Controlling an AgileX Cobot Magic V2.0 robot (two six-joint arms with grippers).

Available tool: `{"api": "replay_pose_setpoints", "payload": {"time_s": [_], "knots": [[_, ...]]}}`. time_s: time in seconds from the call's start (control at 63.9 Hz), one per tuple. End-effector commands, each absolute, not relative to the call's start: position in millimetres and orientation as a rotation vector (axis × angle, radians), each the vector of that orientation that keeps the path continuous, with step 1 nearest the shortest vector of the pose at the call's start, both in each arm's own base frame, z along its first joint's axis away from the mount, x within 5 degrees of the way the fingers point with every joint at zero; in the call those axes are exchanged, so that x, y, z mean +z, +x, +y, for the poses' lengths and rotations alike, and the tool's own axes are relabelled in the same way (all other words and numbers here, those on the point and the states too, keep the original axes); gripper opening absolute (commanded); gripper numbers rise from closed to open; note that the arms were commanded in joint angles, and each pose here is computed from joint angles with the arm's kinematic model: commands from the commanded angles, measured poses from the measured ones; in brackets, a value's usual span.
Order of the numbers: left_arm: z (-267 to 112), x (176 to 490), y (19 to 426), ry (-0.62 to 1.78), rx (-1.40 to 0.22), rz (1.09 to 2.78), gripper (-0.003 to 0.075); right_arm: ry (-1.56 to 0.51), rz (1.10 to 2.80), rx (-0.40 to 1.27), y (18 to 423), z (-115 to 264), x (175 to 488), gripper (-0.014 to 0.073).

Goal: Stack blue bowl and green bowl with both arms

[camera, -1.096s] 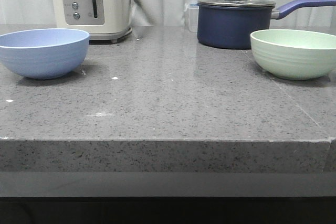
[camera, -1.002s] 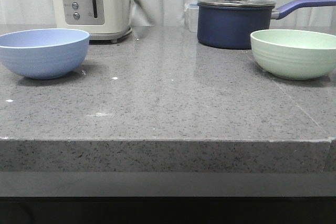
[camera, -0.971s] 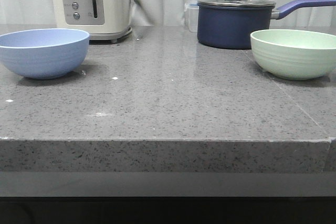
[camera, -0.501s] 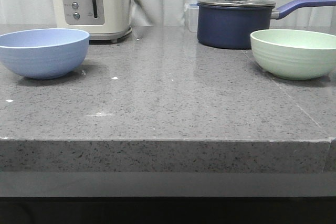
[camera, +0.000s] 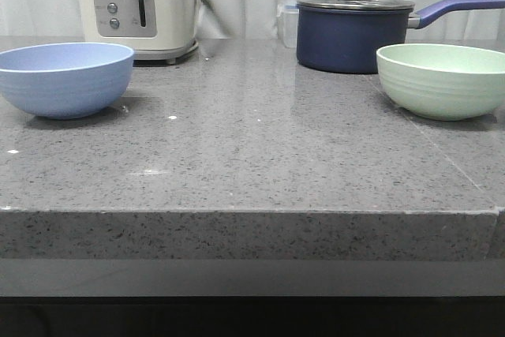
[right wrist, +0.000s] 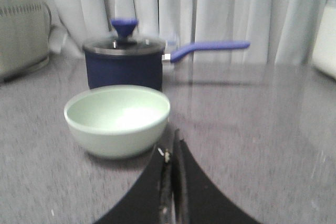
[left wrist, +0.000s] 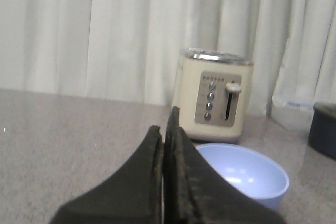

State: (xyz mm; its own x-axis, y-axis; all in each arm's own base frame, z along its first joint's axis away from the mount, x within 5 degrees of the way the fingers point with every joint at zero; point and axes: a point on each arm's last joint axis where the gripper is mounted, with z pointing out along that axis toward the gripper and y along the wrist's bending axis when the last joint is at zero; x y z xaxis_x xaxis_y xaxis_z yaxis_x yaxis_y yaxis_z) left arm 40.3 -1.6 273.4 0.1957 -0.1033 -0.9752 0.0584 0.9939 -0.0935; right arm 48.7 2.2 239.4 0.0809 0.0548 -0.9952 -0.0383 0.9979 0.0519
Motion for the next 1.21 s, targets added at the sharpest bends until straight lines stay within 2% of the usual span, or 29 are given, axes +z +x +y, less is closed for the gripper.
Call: {"api": "replay_pose_setpoints", "payload": {"time_s": [0.0, 0.188, 0.391, 0.752, 0.908, 0.94, 1.002, 1.049, 1.128, 1.19], "knots": [[-1.3, 314.7, 31.3, -0.045, -0.129, 1.294, -0.0020, 0.009, 1.363, 0.050, 39.0, 1.4, 276.0, -0.0064], [-1.6, 361.8, 36.6, -0.046, -0.121, 1.446, -0.0020, -0.003, 1.460, 0.058, 43.9, 2.8, 322.0, -0.0064], [-2.7, 378.9, 63.1, -0.049, -0.113, 1.608, -0.0020, -0.015, 1.668, 0.066, 71.5, 4.5, 349.3, -0.0064], [-4.0, 366.3, 95.5, -0.054, -0.108, 1.741, -0.0020, -0.014, 1.926, 0.073, 114.4, 5.7, 328.0, -0.0064], [-2.8, 363.1, 102.8, -0.036, -0.066, 1.773, -0.0018, -0.016, 1.975, 0.073, 120.7, 5.8, 322.7, -0.0049], [-2.6, 362.7, 103.9, -0.033, -0.060, 1.777, -0.0011, -0.016, 1.980, 0.073, 121.4, 5.9, 322.2, -0.0020], [-2.6, 362.3, 104.9, -0.032, -0.058, 1.781, 0.0051, -0.016, 1.981, 0.073, 121.3, 5.9, 322.1, 0.0092], [-2.6, 362.2, 105.1, -0.032, -0.058, 1.782, 0.0128, -0.016, 1.981, 0.073, 121.3, 5.9, 322.1, 0.0204], [-2.6, 362.2, 105.1, -0.032, -0.058, 1.782, 0.0307, -0.016, 1.983, 0.073, 121.3, 5.9, 321.9, 0.0417], [-2.6, 362.2, 105.1, -0.032, -0.058, 1.782, 0.0410, -0.016, 1.986, 0.073, 121.1, 5.9, 321.7, 0.0504]]}}
